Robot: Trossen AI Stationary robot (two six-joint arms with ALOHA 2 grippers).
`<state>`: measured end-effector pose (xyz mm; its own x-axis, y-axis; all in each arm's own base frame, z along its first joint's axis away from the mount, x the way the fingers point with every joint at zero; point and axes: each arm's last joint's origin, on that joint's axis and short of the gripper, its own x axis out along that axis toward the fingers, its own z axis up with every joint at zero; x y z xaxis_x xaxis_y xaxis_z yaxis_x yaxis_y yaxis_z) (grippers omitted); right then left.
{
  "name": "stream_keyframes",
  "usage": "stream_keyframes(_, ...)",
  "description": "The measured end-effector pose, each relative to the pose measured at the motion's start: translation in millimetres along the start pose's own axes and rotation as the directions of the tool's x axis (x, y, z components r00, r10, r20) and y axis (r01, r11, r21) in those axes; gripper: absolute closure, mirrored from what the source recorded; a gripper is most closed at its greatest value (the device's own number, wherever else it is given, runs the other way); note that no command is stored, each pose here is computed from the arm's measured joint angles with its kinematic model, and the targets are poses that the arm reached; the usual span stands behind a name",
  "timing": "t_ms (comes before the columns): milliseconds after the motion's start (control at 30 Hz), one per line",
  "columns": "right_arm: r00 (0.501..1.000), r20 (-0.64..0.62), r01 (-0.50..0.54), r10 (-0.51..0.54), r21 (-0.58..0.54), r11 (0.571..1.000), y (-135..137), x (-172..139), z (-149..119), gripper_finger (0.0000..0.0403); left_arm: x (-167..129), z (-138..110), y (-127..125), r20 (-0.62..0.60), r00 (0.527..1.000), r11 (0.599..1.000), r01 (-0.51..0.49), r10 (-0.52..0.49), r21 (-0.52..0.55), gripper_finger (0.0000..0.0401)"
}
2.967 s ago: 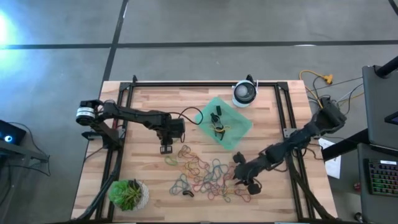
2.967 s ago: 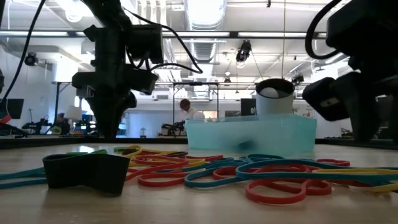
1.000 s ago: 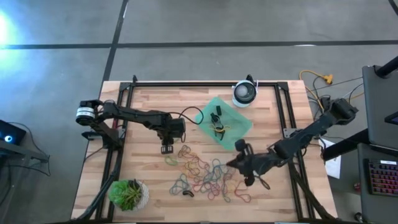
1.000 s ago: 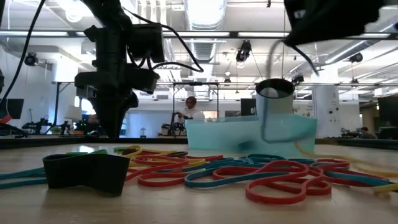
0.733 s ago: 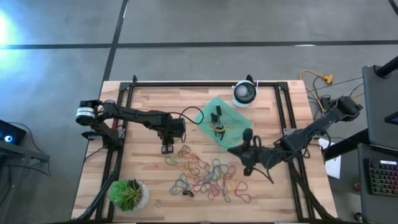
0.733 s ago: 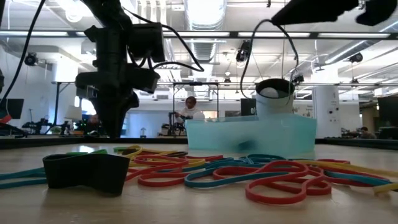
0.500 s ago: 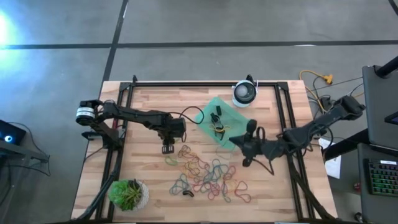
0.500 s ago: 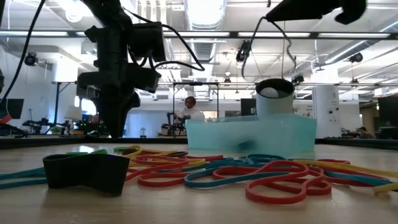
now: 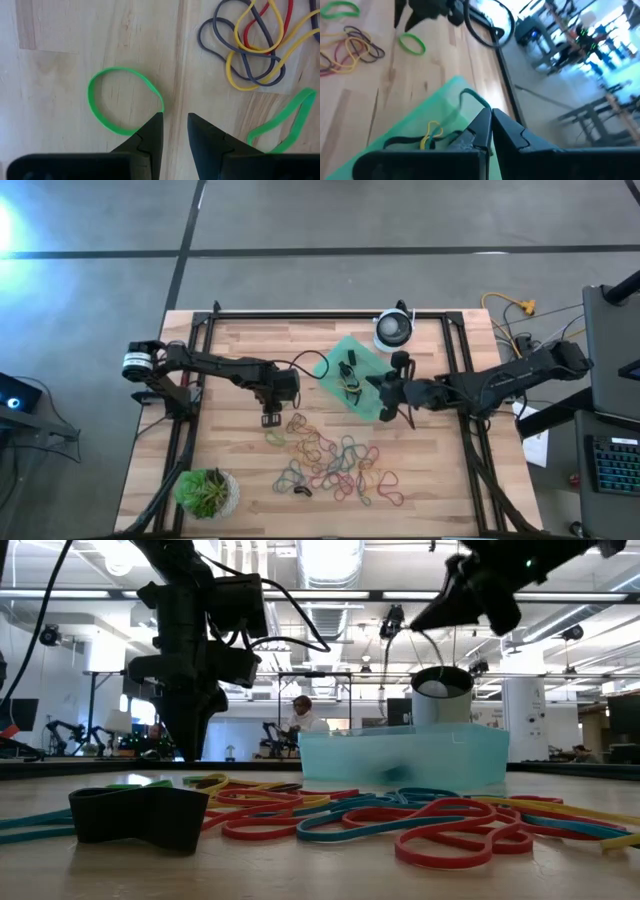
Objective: Pick and place rubber bands into bin
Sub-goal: Put the blue rubber band into the blue bin, then put the green rubber band into the blue bin
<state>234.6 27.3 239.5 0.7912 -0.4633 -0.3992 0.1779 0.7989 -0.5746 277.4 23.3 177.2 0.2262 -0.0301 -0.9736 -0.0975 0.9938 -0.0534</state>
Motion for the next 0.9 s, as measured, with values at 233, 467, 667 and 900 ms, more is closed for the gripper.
stream_keyframes(233, 0.998, -0.046, -0.039, 0.043, 0.081, 0.996, -4, 11, -17, 0.0381, 0, 0, 0, 0.001, 1.0, 1.0, 0.0, 0.0, 0.0, 0.0328)
stream_keyframes(467, 0.996, -0.038, -0.075, 0.08, 0.124, 0.989, -4, 12, -19, 0.0313, 0, 0, 0, 0.001, 1.0, 1.0, 0.0, 0.0, 0.0, 0.0328)
stream_keyframes(667, 0.949, 0.05, -0.316, 0.312, 0.118, 0.941, 2, 11, -16, 0.0273, 0, 0, 0, 0.001, 1.0, 1.0, 0.0, 0.0, 0.001, 0.0328)
stream_keyframes(900, 0.88, 0.103, -0.474, 0.463, 0.156, 0.866, 14, 5, -15, 0.0274, 1, 2, 0, 0.021, 1.0, 1.0, 0.001, -0.001, 0.002, 0.0328)
